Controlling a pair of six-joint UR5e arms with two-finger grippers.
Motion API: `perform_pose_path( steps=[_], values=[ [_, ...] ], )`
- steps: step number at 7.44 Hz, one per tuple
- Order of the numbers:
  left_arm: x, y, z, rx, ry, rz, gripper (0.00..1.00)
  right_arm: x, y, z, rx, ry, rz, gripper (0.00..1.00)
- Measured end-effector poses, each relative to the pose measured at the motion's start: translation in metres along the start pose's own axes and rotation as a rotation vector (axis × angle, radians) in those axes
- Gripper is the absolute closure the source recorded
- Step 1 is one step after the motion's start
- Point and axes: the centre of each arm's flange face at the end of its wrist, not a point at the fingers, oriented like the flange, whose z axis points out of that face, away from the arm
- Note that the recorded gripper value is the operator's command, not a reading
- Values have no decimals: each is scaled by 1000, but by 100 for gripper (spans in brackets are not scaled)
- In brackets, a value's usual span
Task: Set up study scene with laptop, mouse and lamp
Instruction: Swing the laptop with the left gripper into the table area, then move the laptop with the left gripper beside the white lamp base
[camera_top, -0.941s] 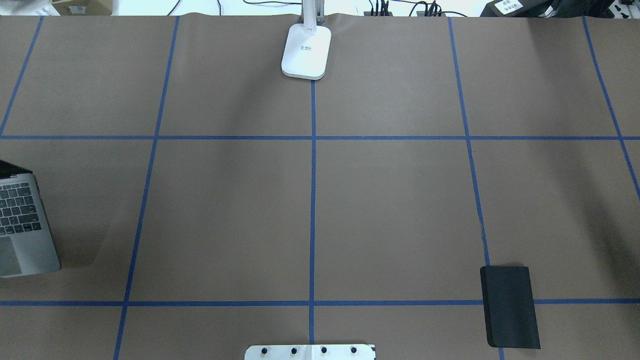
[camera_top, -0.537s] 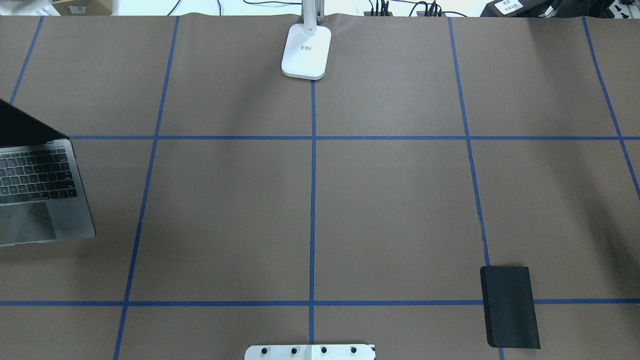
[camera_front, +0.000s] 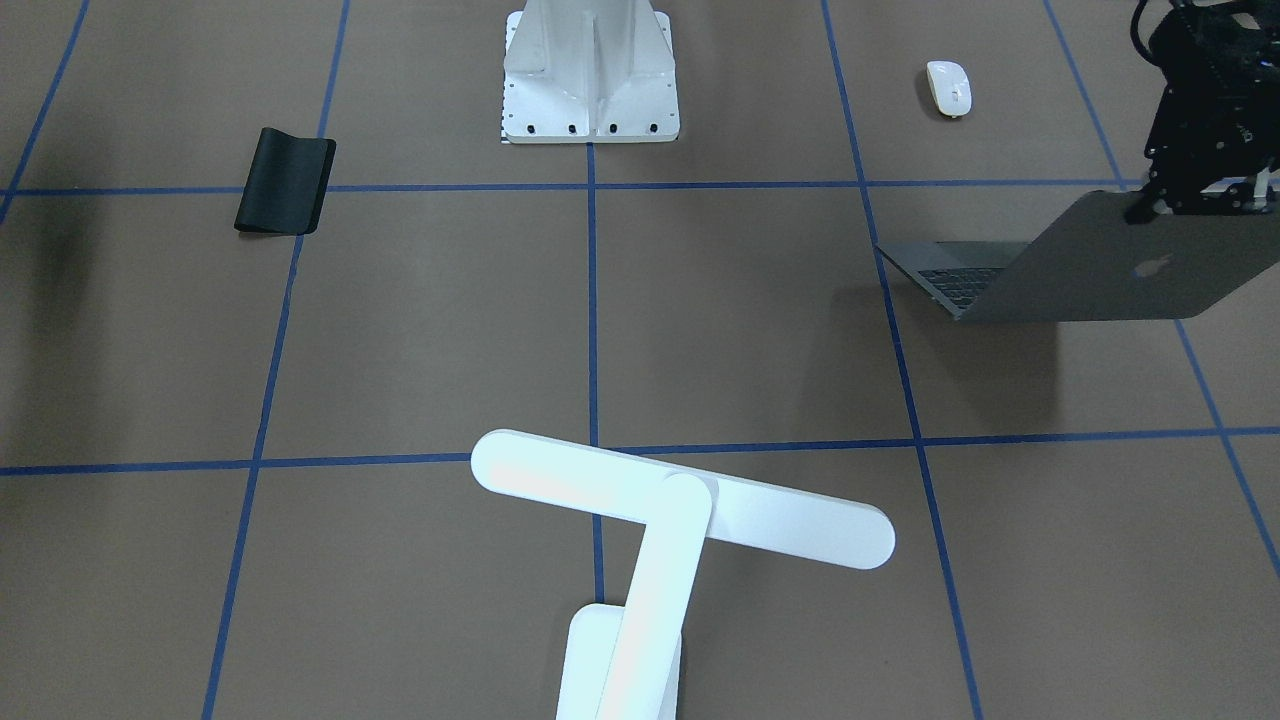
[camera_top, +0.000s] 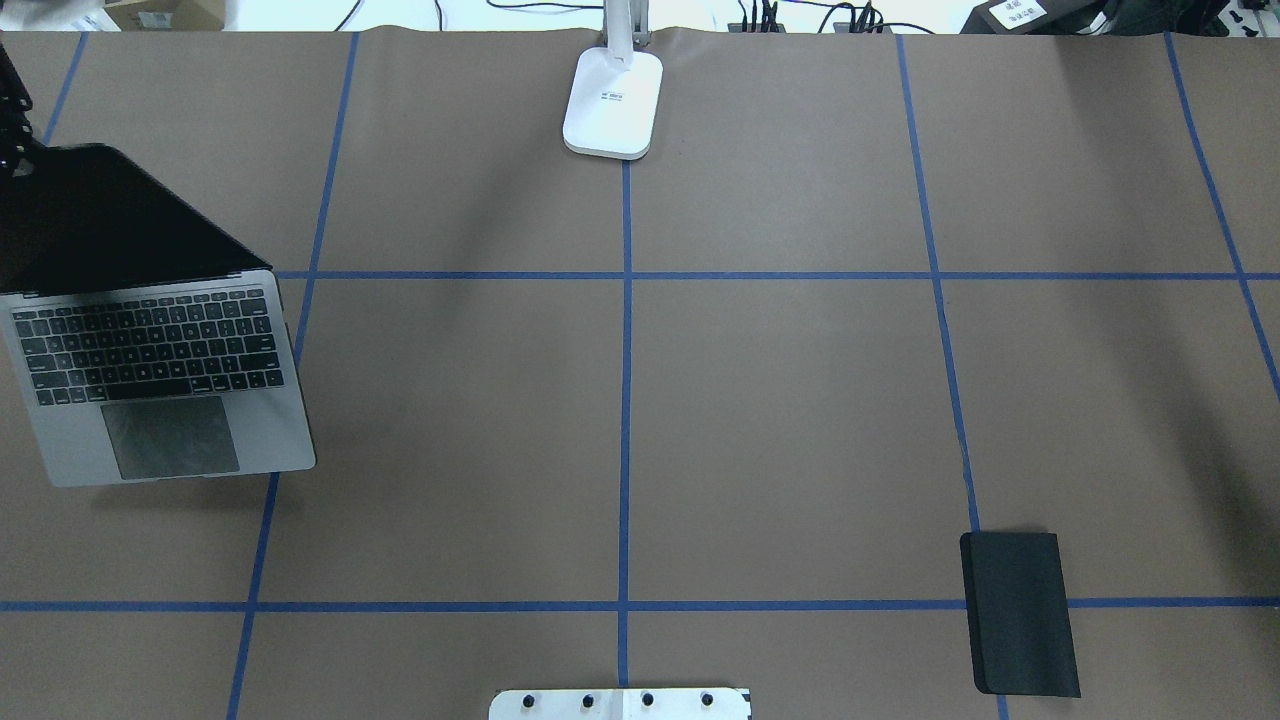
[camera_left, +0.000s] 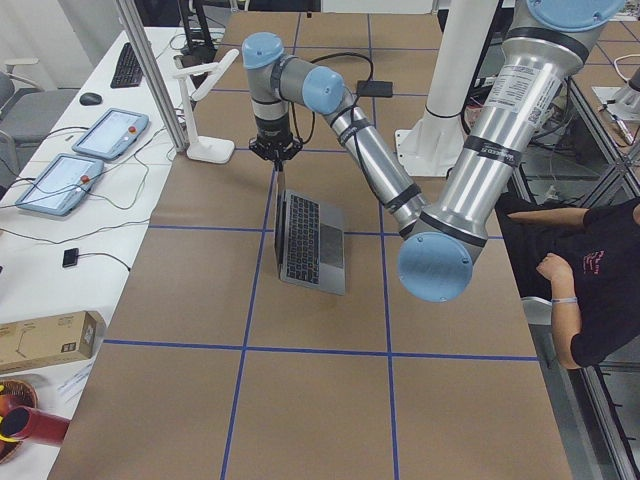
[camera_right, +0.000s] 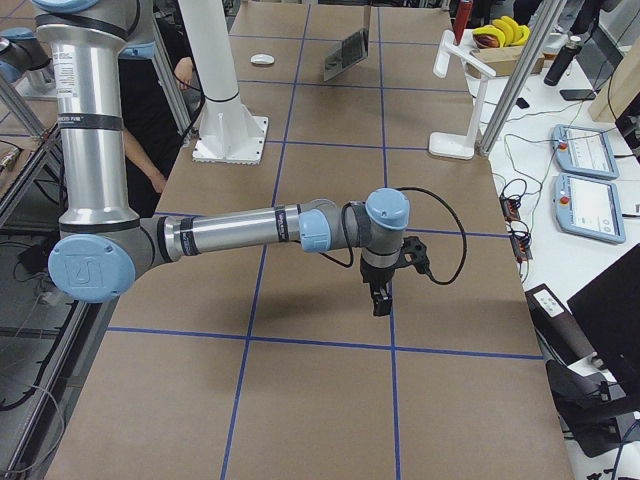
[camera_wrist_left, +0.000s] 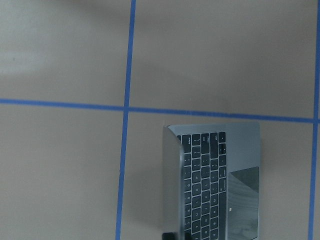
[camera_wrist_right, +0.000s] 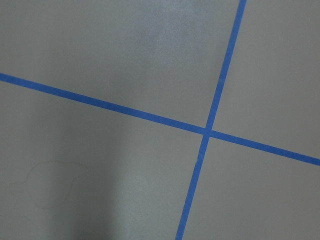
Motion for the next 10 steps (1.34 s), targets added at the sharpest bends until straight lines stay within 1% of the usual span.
perform_pose_path(
  steps=[2, 4, 6, 9, 10],
  values=[
    [-4, -47, -1, 15, 9, -8, 100, 1, 3, 1, -4, -1, 4, 0],
    [-10, -101, -4, 34, 11, -12, 100, 2, 5, 3, -9, -2, 9, 0],
    [-23, -141, -3, 11, -9, -8, 100, 5, 11, 6, -17, -3, 17, 0],
    [-39, -191, -4, -23, -41, 29, 100, 5, 13, 7, -19, -5, 19, 0],
    [-41, -205, 6, -41, -39, 40, 100, 6, 14, 8, -20, -6, 20, 0]
  ],
)
